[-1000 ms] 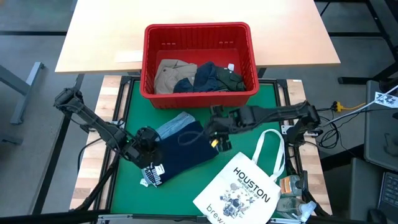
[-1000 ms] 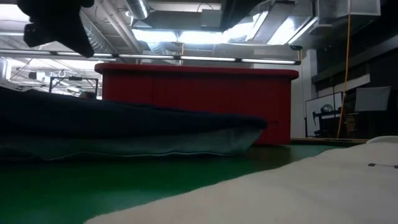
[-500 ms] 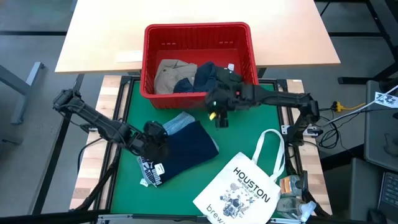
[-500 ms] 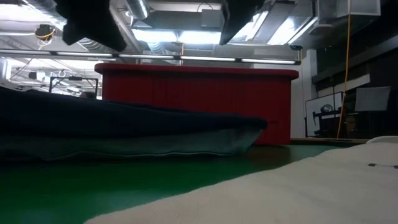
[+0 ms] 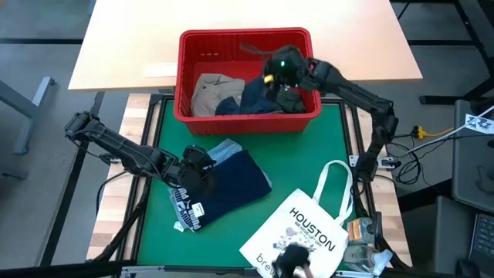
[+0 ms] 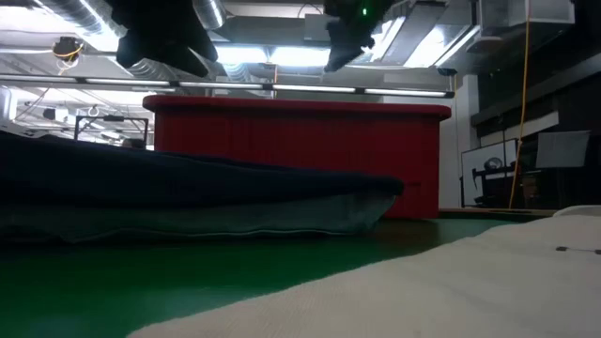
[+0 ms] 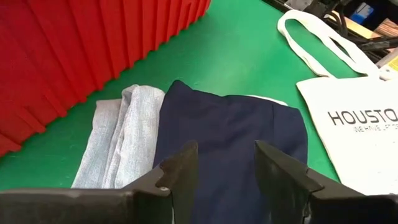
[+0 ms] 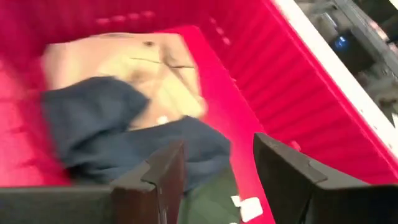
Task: Fold Laundry from Bin
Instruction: Stack the gray shorts on top of the dark blue boxer shorts
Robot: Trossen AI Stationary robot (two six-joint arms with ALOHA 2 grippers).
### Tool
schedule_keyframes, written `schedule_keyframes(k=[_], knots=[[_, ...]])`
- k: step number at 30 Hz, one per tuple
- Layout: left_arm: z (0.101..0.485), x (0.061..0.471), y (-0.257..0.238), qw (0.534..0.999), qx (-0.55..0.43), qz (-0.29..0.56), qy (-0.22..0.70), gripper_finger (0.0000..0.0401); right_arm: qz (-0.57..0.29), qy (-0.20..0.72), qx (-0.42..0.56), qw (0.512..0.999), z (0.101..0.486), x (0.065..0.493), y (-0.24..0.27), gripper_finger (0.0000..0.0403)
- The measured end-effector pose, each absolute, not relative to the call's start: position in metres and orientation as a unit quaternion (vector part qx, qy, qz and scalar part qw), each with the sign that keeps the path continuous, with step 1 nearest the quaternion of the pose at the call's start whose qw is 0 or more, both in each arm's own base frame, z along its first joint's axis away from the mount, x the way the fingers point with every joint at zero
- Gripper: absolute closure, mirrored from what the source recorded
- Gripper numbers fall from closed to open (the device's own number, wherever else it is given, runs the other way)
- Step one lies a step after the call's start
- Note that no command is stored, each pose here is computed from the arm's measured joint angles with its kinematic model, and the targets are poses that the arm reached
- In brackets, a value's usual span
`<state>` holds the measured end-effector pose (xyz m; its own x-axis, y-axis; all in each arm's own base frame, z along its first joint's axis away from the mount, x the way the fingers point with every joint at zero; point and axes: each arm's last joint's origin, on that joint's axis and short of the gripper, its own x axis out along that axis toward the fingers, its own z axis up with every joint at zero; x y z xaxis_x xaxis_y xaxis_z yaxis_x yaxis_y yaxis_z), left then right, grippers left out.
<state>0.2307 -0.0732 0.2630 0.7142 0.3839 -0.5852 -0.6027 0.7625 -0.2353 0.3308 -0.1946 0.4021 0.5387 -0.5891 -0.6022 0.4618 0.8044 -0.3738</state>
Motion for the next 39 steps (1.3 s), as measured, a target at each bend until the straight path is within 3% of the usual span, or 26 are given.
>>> schedule_keyframes(k=[10,21,26,39], knots=[[0.263,0.231,-0.073,0.902,-0.209,0.274,0.261,0.0249,-0.289,0.388,0.035,0.875,0.353,0.321,-0.275,0.0215],[0.263,0.231,-0.073,0.902,-0.209,0.274,0.262,0.0248,-0.36,0.27,0.194,0.872,0.302,0.348,-0.327,0.0215],[0.263,0.231,-0.073,0.902,-0.204,0.282,0.255,0.0248,-0.396,0.215,0.286,0.846,0.285,0.359,-0.336,0.0215],[0.264,0.23,-0.072,0.902,-0.2,0.291,0.248,0.0248,-0.471,0.278,0.296,0.783,0.253,0.355,-0.339,0.0215]])
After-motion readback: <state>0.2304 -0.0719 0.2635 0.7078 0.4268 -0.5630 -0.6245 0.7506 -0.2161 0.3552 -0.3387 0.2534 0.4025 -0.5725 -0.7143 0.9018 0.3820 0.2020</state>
